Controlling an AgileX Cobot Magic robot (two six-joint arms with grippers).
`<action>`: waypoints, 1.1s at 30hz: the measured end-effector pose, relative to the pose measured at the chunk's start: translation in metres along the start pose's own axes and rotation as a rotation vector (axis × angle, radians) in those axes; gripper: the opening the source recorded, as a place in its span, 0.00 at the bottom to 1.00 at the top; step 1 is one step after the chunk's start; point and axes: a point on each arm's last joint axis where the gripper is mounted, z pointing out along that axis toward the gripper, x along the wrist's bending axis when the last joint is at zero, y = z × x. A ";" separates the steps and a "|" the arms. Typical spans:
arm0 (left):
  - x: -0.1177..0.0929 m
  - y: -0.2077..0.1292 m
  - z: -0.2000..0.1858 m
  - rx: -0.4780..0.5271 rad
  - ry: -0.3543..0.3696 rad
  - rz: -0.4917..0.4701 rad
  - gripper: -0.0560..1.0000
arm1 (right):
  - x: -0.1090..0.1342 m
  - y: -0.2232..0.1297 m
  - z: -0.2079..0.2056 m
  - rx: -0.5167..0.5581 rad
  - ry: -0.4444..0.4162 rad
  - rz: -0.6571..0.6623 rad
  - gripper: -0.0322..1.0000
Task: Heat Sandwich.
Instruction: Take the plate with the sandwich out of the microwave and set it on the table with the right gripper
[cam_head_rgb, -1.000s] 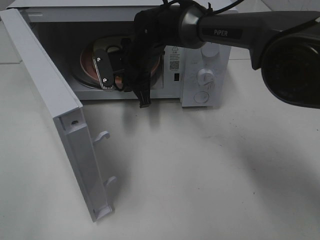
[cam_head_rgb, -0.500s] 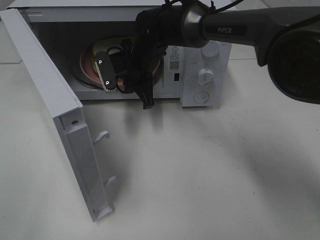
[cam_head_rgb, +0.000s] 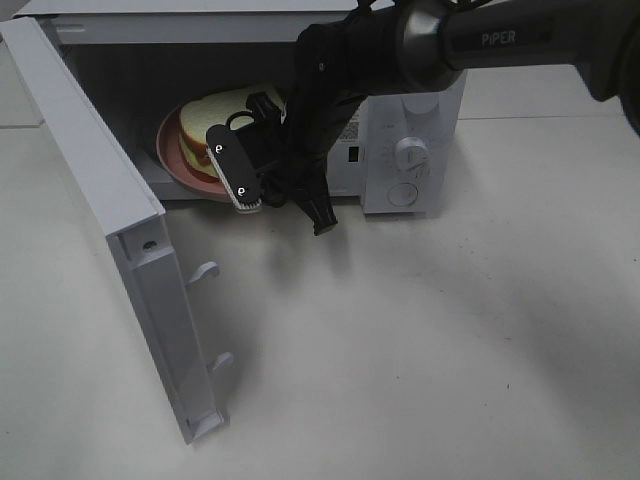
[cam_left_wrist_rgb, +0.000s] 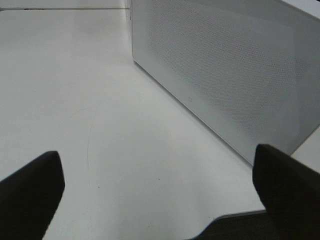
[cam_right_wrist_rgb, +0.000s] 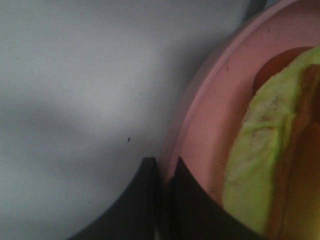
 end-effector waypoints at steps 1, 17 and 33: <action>0.000 0.000 0.000 0.000 0.000 0.000 0.96 | 0.000 0.000 0.000 0.000 0.000 0.000 0.08; 0.000 0.000 0.000 0.000 0.000 0.000 0.96 | 0.017 0.004 -0.039 -0.040 -0.014 -0.069 0.08; 0.000 0.000 0.000 0.000 0.000 0.000 0.96 | 0.045 0.007 -0.074 -0.045 -0.044 -0.096 0.08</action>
